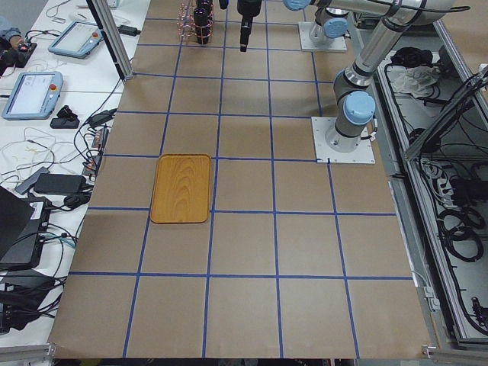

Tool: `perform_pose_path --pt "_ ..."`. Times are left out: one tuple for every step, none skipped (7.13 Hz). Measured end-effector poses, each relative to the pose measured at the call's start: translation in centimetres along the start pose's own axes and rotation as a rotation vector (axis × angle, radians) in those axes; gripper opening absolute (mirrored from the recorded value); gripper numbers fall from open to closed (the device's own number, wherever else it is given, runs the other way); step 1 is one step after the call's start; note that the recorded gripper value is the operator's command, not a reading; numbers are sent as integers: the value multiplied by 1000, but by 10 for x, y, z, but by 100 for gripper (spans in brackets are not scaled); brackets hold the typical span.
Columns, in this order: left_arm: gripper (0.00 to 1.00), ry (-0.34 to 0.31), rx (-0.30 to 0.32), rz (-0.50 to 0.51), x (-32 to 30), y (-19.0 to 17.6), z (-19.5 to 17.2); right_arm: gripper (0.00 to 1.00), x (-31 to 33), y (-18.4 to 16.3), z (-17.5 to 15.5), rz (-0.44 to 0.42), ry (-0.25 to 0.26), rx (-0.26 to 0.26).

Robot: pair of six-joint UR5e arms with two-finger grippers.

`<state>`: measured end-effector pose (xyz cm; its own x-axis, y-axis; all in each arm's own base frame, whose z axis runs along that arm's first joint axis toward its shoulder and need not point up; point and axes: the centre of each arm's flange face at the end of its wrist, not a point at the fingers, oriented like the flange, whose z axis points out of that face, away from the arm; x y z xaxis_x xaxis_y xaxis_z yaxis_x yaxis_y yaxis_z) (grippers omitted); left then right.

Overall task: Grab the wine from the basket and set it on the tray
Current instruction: 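Move the right gripper down over the bottles in the copper rack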

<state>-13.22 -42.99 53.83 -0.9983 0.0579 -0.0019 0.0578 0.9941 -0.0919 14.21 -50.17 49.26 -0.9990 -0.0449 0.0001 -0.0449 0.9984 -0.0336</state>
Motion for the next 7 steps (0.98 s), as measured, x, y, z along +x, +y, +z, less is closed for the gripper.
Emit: perform_pose_path --pt "100 1 0 -20 0 0 0 100 0 0 0 1 1 2" --pt "100 0 -1 -32 0 0 0 100 1 -1 0 0 1 5" --pt "100 -2 -3 -36 0 1 1 100 1 -2 -1 1 0 9" --pt "100 -3 -4 -37 0 1 2 100 2 -2 -1 2 0 11" --pt "100 -4 -5 -36 0 1 2 100 3 -2 -2 3 -2 13" --pt "100 -5 -6 -33 0 1 2 100 7 -3 -2 8 -5 16" --pt "100 -5 -7 -31 0 2 2 100 18 -7 -2 23 -8 23"
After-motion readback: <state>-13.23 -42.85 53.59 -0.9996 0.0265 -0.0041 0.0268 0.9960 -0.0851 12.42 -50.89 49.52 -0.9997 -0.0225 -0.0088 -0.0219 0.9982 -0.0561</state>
